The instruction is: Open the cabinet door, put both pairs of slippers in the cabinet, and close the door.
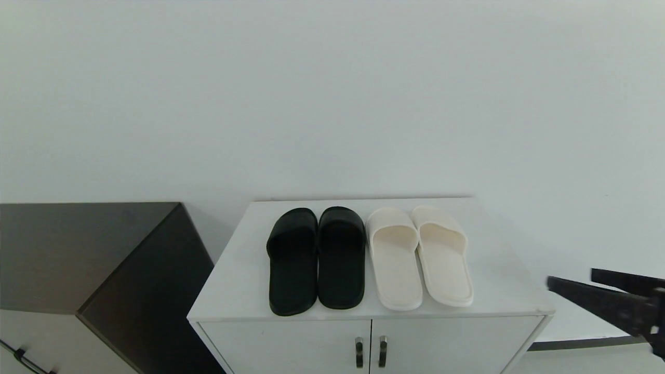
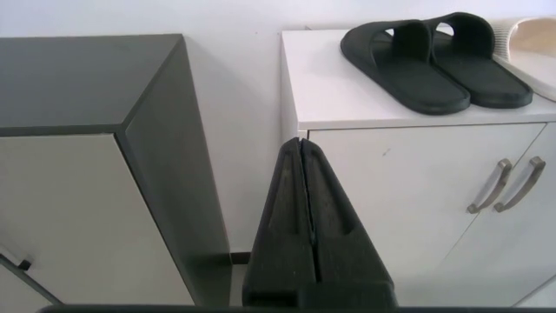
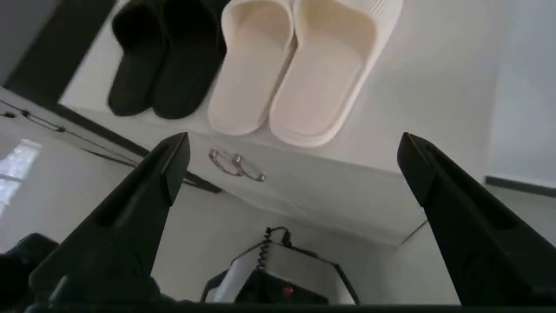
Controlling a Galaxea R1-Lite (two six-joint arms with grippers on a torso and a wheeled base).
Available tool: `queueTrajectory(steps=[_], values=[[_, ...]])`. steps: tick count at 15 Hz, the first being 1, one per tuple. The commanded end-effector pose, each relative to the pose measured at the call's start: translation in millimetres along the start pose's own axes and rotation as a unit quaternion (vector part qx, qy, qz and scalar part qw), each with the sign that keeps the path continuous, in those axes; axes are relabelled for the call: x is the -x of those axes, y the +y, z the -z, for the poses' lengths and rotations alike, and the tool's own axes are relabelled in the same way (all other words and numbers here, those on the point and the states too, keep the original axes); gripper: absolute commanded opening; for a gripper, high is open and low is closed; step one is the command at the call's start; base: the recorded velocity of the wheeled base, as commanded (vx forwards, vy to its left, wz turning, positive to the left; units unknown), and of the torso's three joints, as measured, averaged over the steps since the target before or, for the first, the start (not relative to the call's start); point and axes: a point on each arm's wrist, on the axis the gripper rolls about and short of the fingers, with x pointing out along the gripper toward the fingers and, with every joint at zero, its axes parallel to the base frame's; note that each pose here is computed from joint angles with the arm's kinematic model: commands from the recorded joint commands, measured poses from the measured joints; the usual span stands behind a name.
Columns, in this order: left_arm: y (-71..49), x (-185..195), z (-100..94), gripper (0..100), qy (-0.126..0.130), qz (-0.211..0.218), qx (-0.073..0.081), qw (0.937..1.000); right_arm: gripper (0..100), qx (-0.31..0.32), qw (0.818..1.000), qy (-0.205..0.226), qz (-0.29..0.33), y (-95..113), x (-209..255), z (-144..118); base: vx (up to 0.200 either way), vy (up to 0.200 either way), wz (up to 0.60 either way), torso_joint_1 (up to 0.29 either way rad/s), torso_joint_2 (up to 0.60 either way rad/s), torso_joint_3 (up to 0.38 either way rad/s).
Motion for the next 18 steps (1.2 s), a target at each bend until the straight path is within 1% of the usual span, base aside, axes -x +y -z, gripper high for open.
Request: queueTrajectory(steps=[1,3,4,6,7,9,13,18], values=[[0.0,0.0,0.0,0,0.0,0.0,0.0,1.0,100,0.012,0.999,0.037,0.03,40.1,-57.2,-2.8,0.0,0.0,0.0,0.0,0.0,0.0],[0.0,-0.1,0.0,0,0.001,0.0,0.0,1.0,100,0.022,0.998,0.01,0.051,52.3,-85.6,1.4,0.0,0.0,0.0,0.0,0.0,0.0],[0.0,-0.1,0.0,0,0.001,0.0,0.0,1.0,100,0.023,0.998,0.004,0.055,54.5,-92.8,3.1,0.0,0.0,0.0,0.0,0.0,0.0],[0.0,-0.1,0.0,0,0.001,0.0,0.0,1.0,100,0.017,0.997,-0.019,0.07,61.8,-128.6,9.6,0.0,0.0,0.0,0.0,0.0,0.0],[0.0,-0.1,0.0,0,0.001,0.0,0.0,1.0,100,0.022,0.996,-0.02,0.079,60.3,-140.0,12.4,0.0,0.0,0.0,0.0,0.0,0.0],[0.0,0.0,0.0,0,0.0,0.0,0.0,1.0,100,0.025,0.993,-0.036,0.112,58.3,-159.7,15.4,0.0,0.0,0.0,0.0,0.0,0.0],[0.0,-0.1,0.0,0,0.001,0.0,0.0,1.0,100,0.029,0.99,-0.041,0.129,55.4,-189.8,22.3,0.0,0.0,0.0,0.0,0.0,0.0],[0.0,-0.1,0.0,0,0.001,0.0,0.001,1.0,100,0.038,0.988,-0.052,0.139,63.2,-218.4,21.4,0.0,0.0,0.0,0.0,0.0,0.0]])
